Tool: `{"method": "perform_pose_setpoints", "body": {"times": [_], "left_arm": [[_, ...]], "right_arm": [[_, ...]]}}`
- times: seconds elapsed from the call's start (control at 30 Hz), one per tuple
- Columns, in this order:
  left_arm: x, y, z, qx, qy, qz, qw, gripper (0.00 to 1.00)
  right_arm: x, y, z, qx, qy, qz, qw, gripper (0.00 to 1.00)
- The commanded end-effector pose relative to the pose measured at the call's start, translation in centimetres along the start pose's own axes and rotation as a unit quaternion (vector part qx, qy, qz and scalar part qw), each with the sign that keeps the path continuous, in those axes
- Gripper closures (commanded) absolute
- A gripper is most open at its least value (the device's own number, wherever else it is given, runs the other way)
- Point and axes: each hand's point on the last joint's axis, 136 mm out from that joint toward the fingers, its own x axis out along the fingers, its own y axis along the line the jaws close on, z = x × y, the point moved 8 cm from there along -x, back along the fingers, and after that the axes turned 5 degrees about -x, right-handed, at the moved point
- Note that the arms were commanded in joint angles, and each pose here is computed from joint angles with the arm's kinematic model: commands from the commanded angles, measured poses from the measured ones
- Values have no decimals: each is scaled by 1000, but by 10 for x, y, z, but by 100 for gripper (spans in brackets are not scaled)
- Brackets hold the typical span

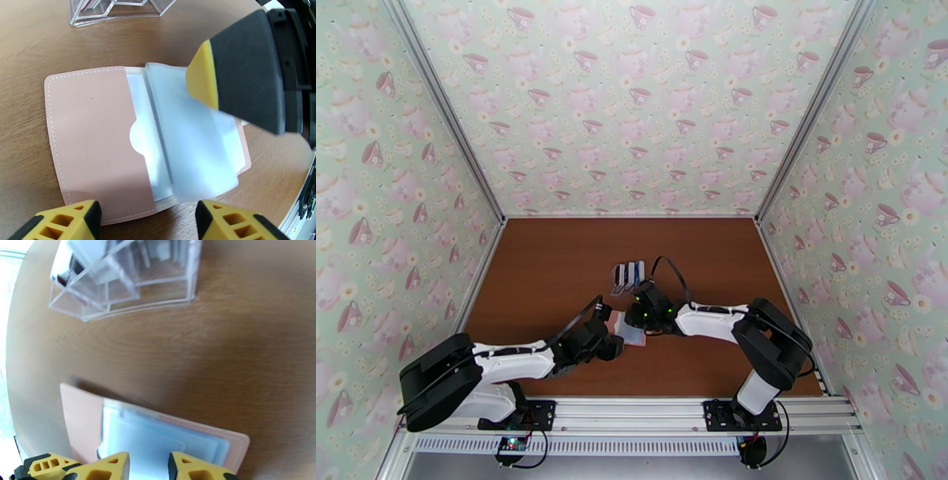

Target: Put the credit cards into the card holder

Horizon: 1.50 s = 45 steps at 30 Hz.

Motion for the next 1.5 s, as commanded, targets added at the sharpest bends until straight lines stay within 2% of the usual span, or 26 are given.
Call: {"method": "perform_pose_setpoints", "body": {"times": [0.0,0.33,0.97,1.33,1.47], "left_arm": [[-1,0,-1,-7,-2,-14,1000,23],[-10,-6,7,-1,-23,-37,999,15],[4,-6,5,16,-4,-12,1000,12],[5,0,4,18,1,33,999,26],[5,2,4,15,0,40,999,32]], "right_arm": [[4,8,-3,9,13,21,1000,67],[8,10,-4,14,17,29,999,67],[16,21,-7,33,27,71,997,68],[4,34,3,32,13,91,995,67],[-13,39,8,30,-5,102,994,67]]}}
